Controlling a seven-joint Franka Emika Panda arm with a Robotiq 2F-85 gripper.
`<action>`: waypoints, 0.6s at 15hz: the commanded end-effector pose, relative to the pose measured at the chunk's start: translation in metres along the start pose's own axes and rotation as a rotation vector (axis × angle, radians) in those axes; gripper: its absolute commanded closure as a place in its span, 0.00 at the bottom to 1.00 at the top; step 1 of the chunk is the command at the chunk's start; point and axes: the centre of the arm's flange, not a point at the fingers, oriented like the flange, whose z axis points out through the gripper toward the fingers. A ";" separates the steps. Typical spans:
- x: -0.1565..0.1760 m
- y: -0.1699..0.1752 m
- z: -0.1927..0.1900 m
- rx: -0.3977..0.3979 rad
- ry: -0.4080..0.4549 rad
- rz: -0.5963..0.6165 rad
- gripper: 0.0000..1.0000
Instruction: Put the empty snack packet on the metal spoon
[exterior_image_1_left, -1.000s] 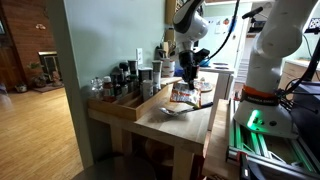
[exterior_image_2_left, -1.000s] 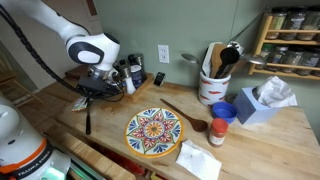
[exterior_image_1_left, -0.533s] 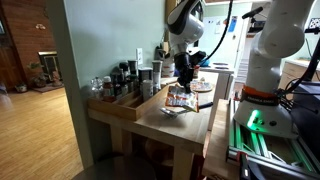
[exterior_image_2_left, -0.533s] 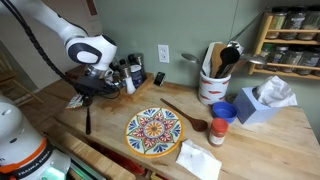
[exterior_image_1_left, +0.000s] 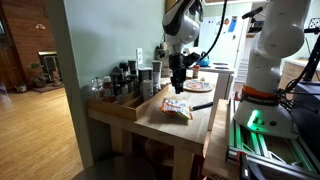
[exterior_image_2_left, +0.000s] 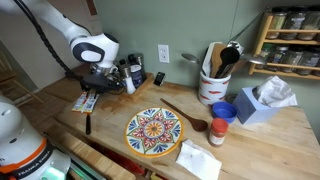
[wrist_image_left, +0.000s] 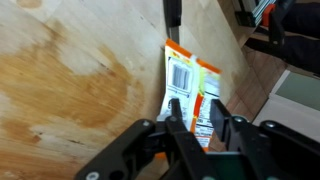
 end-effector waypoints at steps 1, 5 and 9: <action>-0.029 -0.008 -0.018 -0.092 0.009 0.076 0.29; -0.077 -0.023 -0.027 -0.180 0.026 0.288 0.01; -0.101 -0.054 -0.070 -0.262 0.153 0.451 0.00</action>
